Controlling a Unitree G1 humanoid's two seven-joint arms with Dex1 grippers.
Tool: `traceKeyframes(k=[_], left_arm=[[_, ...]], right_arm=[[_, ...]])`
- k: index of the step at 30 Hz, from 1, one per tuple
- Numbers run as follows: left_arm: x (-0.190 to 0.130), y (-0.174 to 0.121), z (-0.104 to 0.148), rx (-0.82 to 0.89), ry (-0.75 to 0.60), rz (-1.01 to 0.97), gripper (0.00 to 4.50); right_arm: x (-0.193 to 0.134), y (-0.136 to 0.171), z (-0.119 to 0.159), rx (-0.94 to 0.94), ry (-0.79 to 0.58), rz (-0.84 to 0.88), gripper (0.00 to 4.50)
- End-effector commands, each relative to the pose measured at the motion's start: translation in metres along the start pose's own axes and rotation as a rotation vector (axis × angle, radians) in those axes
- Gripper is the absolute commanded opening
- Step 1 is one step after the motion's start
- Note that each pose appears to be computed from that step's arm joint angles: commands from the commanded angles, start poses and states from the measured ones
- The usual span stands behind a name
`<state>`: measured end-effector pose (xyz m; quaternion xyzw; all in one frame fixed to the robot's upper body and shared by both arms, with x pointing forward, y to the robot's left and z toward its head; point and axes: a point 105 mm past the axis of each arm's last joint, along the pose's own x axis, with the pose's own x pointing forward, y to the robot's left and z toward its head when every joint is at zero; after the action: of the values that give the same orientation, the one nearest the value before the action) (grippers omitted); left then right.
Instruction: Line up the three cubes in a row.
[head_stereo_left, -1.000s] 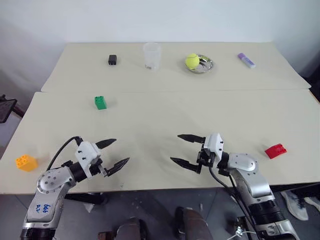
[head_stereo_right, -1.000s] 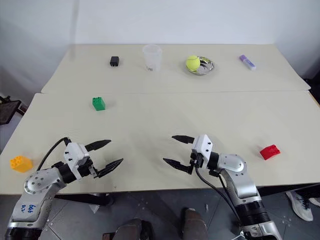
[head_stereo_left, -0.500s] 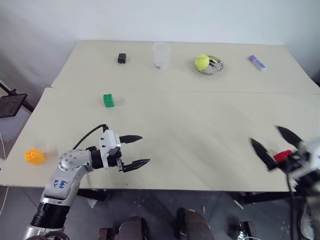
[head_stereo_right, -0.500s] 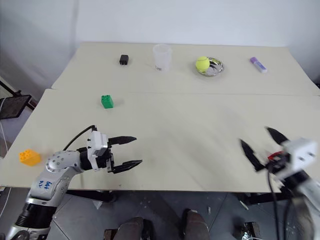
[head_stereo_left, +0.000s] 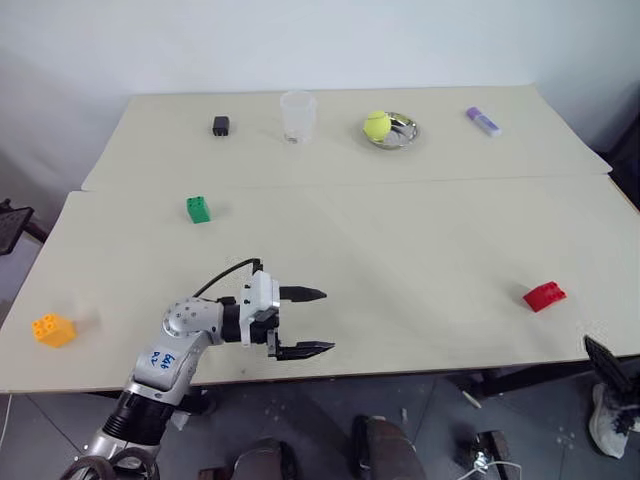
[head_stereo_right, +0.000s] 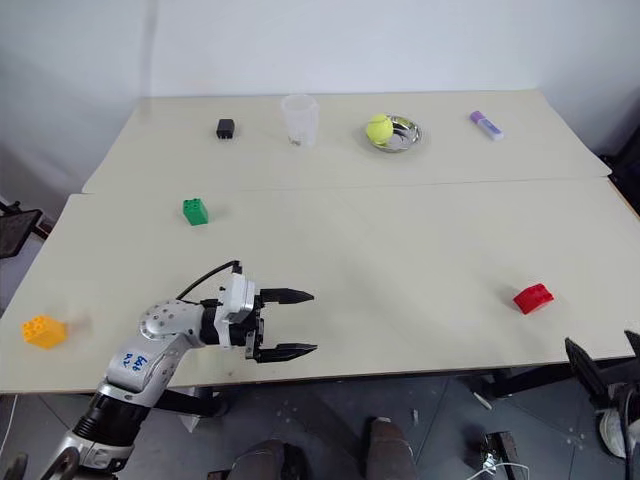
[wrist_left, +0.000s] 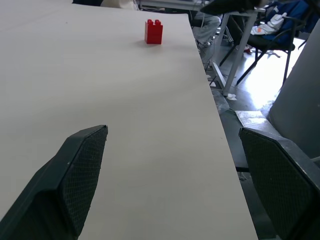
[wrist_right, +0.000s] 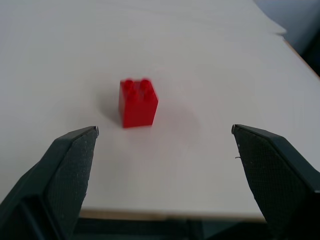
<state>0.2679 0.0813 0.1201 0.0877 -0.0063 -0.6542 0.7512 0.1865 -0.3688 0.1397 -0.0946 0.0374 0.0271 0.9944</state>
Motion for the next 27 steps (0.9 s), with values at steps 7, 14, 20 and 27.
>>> traceKeyframes(k=[7,14,20,27], left_arm=[[-0.008,-0.001,0.006,0.028,-0.013,0.040,4.48],[-0.014,-0.003,0.004,0.013,-0.002,0.069,4.48],[-0.017,0.001,0.005,0.028,0.014,0.081,4.50],[-0.025,0.004,0.005,0.033,0.029,0.111,4.50]], right_arm=[[0.052,-0.004,-0.013,0.012,0.146,0.183,4.50],[0.074,0.007,-0.020,0.044,0.175,0.261,4.50],[0.093,0.013,-0.017,0.034,0.148,0.289,3.49],[0.099,0.035,0.002,0.012,0.074,0.433,1.50]])
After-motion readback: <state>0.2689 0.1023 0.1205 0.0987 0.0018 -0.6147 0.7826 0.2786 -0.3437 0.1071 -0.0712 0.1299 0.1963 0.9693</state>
